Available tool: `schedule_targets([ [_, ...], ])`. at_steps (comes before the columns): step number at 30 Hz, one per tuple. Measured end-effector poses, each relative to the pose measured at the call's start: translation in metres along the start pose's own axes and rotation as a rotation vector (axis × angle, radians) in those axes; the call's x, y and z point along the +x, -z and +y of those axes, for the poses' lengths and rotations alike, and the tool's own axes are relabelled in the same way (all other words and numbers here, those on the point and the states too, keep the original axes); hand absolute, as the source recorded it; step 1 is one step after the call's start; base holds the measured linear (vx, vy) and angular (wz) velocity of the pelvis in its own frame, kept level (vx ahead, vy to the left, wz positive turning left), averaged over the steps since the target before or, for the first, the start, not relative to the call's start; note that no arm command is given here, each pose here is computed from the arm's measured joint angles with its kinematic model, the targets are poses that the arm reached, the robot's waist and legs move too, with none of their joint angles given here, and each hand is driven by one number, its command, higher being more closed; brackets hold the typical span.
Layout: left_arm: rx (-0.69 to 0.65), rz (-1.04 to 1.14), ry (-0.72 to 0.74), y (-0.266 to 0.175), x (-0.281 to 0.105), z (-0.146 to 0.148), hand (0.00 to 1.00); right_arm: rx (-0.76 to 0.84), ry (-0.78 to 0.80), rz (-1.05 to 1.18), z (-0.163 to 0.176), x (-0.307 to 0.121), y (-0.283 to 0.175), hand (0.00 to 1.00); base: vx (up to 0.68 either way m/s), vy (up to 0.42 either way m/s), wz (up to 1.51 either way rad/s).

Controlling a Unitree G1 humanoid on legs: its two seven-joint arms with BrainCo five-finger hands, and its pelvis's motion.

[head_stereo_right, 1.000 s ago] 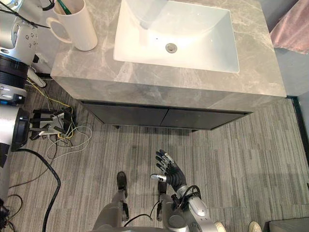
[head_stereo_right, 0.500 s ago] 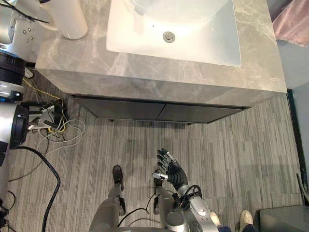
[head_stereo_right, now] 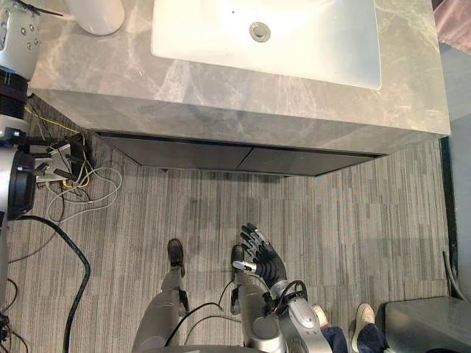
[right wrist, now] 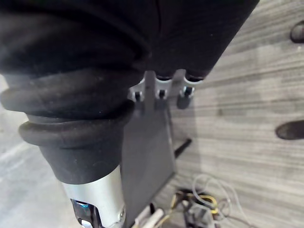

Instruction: Organize washtable

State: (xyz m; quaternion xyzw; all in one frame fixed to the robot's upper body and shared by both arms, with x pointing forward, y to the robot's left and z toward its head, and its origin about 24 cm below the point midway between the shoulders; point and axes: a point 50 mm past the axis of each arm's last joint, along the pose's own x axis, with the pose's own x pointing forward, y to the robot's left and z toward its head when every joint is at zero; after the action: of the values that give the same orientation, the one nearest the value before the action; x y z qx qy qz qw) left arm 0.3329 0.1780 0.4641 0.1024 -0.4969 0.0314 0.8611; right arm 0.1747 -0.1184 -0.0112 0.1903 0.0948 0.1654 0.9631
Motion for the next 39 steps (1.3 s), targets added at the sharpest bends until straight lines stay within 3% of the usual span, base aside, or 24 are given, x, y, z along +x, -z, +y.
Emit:
schedule_targets([
  [18,-0.019,0.042,0.01,0.01,-0.002,0.005,1.0,0.007,0.012,0.031,-0.003,-0.002,0.007,0.0,0.0,0.0,0.0],
  [19,-0.025,0.05,0.014,0.011,-0.003,0.006,0.0,0.007,0.011,0.031,-0.003,-0.002,0.007,0.0,0.0,0.0,0.0],
  [39,-0.004,0.096,0.067,0.026,-0.01,0.001,0.0,0.004,0.007,0.036,-0.003,-0.002,0.008,0.0,0.0,0.0,0.0],
])
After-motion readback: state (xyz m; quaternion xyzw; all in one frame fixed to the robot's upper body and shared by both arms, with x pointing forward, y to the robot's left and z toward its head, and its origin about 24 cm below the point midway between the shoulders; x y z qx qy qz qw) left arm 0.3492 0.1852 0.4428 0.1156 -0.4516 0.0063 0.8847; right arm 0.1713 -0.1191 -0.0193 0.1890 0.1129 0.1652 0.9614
